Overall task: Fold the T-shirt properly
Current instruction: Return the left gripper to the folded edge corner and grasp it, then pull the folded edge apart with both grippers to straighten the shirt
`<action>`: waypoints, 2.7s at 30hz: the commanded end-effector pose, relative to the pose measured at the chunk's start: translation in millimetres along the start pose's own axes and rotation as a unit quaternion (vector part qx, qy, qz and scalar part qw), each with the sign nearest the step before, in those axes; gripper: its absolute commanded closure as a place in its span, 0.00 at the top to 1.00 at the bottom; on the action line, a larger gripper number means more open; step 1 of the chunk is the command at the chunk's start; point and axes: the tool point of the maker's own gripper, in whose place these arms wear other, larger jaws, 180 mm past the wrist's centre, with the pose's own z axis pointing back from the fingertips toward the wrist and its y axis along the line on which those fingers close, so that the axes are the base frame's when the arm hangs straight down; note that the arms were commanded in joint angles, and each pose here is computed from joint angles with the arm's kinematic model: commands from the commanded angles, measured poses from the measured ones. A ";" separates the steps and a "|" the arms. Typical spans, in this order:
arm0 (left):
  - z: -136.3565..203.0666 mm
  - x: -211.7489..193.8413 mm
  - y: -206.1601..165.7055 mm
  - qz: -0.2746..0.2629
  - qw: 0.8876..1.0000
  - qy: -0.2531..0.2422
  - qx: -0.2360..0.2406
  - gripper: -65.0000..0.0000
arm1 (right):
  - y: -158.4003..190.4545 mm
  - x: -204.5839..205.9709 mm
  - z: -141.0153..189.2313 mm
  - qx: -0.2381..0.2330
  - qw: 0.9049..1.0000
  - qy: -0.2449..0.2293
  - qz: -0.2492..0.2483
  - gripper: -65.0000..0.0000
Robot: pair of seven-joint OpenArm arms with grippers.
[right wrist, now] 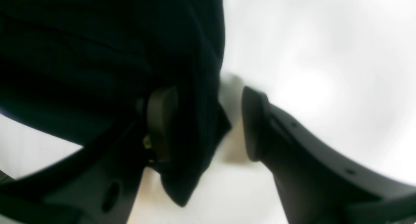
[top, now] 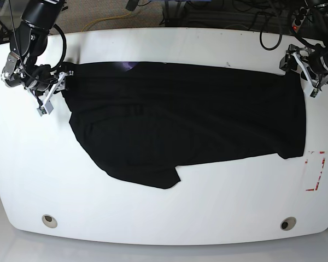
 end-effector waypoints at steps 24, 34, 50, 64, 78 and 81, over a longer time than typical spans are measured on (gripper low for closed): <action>2.1 28.7 21.9 -0.050 0.997 0.005 0.064 0.05 | -4.2 17.3 7.6 -0.006 0.999 -0.031 0.011 0.12; 33.9 27.5 46.0 -0.067 0.991 0.007 0.113 0.05 | -15.6 16.8 14.4 -0.020 0.999 -0.028 0.014 0.12; 57.7 6.1 72.5 -0.117 0.980 0.078 0.142 0.60 | -25.2 7.2 20.6 -0.033 0.999 -0.010 0.024 0.14; 73.9 -1.5 54.2 -0.138 0.985 0.085 0.060 0.60 | -14.3 9.7 57.6 -0.072 0.994 -0.038 0.076 0.66; 50.3 57.9 16.1 -0.076 0.995 -0.060 0.015 0.60 | 2.0 24.0 60.9 -0.070 0.992 -0.080 0.068 0.66; 33.9 59.8 3.6 -0.087 0.995 -0.039 0.007 0.60 | 3.9 23.3 58.5 -0.069 0.993 -0.071 0.064 0.66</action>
